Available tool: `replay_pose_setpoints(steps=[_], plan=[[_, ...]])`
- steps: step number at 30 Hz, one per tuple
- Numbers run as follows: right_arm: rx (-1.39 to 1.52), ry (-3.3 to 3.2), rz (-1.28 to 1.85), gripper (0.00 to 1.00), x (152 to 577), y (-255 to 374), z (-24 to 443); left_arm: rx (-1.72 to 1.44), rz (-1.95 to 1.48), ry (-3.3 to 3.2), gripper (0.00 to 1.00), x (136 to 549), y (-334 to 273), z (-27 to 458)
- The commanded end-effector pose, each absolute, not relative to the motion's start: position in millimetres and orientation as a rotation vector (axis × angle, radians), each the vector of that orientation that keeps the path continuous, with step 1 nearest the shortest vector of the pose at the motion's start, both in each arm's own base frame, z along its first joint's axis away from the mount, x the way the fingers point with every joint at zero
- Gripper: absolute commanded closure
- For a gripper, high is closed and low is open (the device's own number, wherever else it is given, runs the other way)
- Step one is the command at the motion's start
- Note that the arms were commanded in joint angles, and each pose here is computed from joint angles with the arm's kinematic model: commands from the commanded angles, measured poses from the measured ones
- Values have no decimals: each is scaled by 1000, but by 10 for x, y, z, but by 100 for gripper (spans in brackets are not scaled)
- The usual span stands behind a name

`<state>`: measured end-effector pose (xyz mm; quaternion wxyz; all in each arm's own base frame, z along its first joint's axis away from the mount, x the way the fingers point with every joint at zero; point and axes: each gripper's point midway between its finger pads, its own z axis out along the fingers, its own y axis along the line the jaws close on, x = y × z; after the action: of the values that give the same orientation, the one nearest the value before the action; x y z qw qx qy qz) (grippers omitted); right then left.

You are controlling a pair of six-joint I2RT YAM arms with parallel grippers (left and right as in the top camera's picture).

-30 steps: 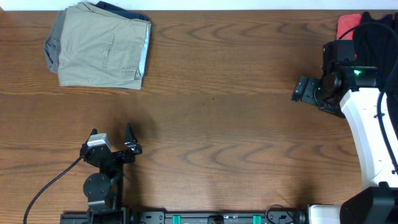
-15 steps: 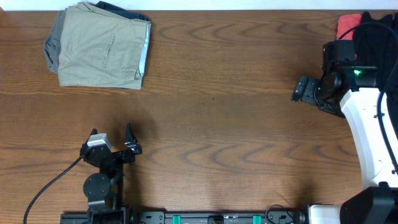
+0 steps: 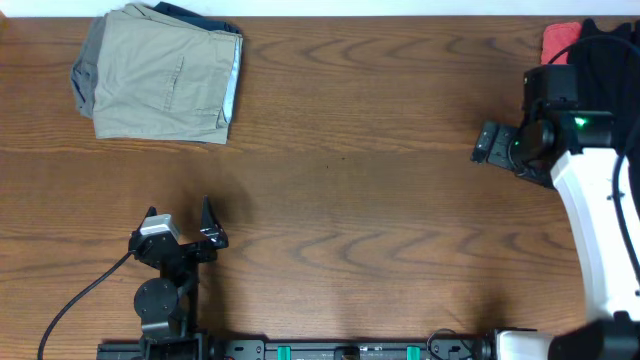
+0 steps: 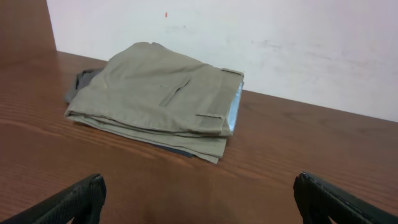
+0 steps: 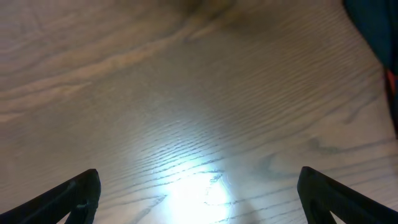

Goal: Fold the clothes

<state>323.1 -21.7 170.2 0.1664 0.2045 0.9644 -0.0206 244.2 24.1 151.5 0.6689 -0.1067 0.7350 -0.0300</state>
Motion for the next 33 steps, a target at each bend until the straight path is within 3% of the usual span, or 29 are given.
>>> replay_pose_setpoints(steps=[1, 11, 21, 33], plan=[[559, 2660, -40, 1, 3172, -221, 1976, -251, -34, 1707, 2, 2423, 284, 1368], [524, 2395, 30, 1, 2837, -217, 2745, -251, -34, 1707, 2, 2423, 284, 1368], [481, 2104, 97, 1, 2246, -210, 3449, -251, -34, 1707, 2, 2423, 284, 1368], [469, 1937, 108, 1, 1648, -241, 3718, -251, -34, 1707, 2, 2423, 284, 1368]])
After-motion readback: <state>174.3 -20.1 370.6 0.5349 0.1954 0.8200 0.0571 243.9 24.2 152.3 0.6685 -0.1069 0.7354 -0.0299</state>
